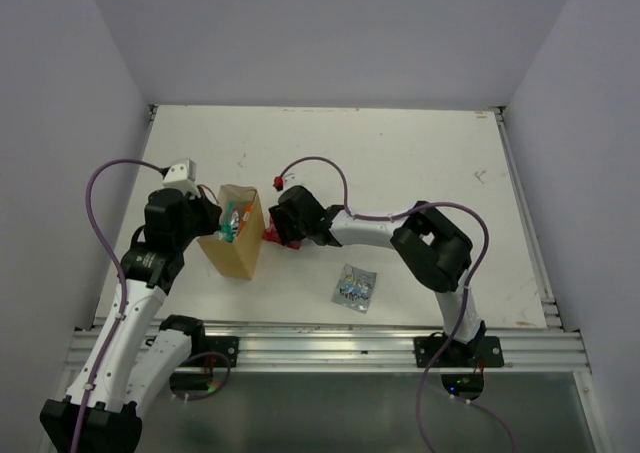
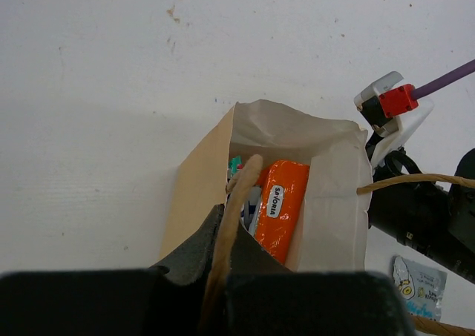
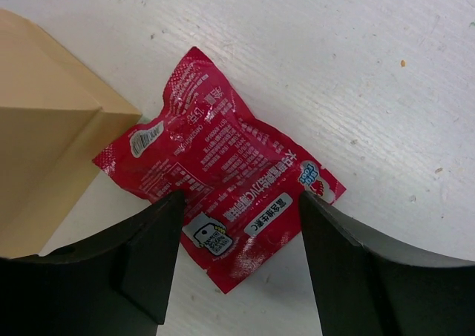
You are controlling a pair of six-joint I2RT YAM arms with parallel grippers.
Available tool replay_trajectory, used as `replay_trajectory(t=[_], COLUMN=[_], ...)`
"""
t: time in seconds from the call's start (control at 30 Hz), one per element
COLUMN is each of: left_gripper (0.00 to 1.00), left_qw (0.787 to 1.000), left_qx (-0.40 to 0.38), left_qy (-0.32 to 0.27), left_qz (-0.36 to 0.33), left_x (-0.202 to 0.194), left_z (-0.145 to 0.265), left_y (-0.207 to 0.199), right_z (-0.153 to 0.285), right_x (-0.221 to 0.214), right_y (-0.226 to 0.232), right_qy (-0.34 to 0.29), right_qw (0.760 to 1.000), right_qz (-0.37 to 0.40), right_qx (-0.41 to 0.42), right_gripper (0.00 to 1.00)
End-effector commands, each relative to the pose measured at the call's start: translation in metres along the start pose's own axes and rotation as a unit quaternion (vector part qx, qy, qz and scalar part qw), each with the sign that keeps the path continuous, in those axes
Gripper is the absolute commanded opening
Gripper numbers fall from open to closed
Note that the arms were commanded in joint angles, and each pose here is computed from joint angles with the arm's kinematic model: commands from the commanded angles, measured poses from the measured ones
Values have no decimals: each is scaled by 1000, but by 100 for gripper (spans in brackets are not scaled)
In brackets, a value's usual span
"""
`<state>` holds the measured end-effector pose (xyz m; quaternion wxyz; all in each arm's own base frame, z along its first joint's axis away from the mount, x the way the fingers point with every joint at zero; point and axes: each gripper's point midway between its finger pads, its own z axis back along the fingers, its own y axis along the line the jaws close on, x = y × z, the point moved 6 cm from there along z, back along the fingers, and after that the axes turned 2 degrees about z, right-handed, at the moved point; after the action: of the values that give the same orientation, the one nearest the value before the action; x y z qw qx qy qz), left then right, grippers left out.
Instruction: Place the snacks into the paper bag
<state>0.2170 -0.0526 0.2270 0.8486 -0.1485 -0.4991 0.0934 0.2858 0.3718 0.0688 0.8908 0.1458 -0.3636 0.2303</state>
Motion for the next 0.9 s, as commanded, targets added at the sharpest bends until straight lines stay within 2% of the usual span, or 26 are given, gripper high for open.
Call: replay_trajectory(t=[0.0,0.2,0.27,0.3,0.37,0.4,0.6,0.67,0.7,0.77,0.8,0.83,0.87], left_gripper=[0,0,0,0,0,0,0,0,0,0,0,0,0], left_qw=[1000,1000,1000,1000,1000,1000,1000,1000,1000,1000,1000,1000,1000], left_qx=[-7,-7,-8,-8,-9,-9,-8,-9,-9,-9,-9,-10,-11], left_qy=[-7,-4,-3,-1,0,-1,-1,-2,-3,-3,-3,-3,-3], left_qz=[2,1,1,0,1,1,0,1,1,1,1,0,0], left_x=[3,2,1,1,0,0,1,1,1,1,1,1,1], left_z=[-1,-2,-3,-4,-4,-4,-4,-4,-3,-3,-3,-3,-3], left_y=[-4,-3,-3,-3,-3,-3,-3,-3,-3,-3,-3,-4,-4], right_z=[-4,-6,-12,-14,-18,-20,-24,-25,-26,-28,-29,-29,-29], right_x=[11,26,21,24,18,15,-4,-13,-19,-30,-35,-38,-40], right_y=[9,18,17,18,20,23,22,18,17,13,12,11,10], right_qy=[-1,-19,-7,-8,4,10,33,48,56,71,78,80,81], right_qw=[1000,999,999,999,999,999,998,998,998,997,996,996,996], right_qz=[18,17,25,28,33,35,38,39,37,36,33,32,31], right_qx=[16,26,21,25,29,35,29,19,16,10,7,5,1], right_gripper=[68,70,70,78,79,91,89,79,62,49,37,31,11])
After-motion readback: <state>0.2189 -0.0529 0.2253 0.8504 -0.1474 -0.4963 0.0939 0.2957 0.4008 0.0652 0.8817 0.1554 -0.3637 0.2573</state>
